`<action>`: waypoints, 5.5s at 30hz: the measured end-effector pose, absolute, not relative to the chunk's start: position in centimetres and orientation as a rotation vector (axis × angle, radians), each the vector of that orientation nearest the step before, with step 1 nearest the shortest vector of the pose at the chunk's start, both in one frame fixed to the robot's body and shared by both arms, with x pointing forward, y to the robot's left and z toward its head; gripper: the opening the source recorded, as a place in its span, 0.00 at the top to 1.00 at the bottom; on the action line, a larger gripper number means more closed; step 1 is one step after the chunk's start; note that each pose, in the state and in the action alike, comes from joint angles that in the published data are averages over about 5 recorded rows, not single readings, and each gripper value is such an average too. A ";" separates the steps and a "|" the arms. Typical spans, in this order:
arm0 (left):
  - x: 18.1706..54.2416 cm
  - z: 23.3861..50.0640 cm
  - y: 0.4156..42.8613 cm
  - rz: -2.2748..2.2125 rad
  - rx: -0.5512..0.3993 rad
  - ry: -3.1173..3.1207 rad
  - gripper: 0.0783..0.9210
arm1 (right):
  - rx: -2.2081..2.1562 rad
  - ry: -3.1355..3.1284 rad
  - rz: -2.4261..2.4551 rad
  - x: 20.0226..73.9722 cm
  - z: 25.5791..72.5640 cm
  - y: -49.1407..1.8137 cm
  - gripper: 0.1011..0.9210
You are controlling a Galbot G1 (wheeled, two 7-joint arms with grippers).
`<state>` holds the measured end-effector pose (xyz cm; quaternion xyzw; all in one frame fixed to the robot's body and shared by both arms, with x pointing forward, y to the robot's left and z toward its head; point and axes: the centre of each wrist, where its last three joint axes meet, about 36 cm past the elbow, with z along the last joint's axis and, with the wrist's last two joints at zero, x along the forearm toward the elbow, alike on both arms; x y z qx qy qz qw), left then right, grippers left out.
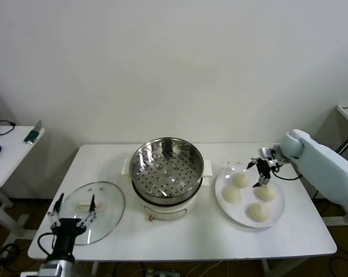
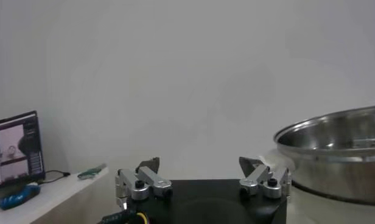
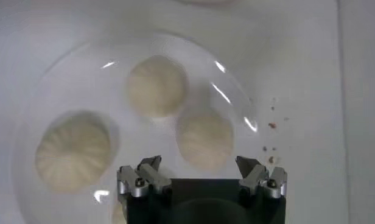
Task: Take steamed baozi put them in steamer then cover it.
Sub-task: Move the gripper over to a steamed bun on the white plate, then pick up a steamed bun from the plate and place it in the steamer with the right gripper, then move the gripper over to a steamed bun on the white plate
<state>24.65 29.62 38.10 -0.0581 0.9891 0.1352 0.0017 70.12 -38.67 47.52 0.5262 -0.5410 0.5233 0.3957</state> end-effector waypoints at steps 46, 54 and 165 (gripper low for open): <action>24.1 37.2 30.1 0.474 -0.226 3.135 0.12 | 1.398 -1.204 1.498 75.3 51.1 -32.8 0.28; 23.9 37.2 29.8 0.463 -0.222 3.135 0.12 | 1.514 -1.047 1.779 77.1 61.0 -27.7 0.28; 20.6 35.1 30.9 0.338 -0.202 3.249 0.12 | 1.312 -1.310 1.320 65.7 55.4 -31.1 0.12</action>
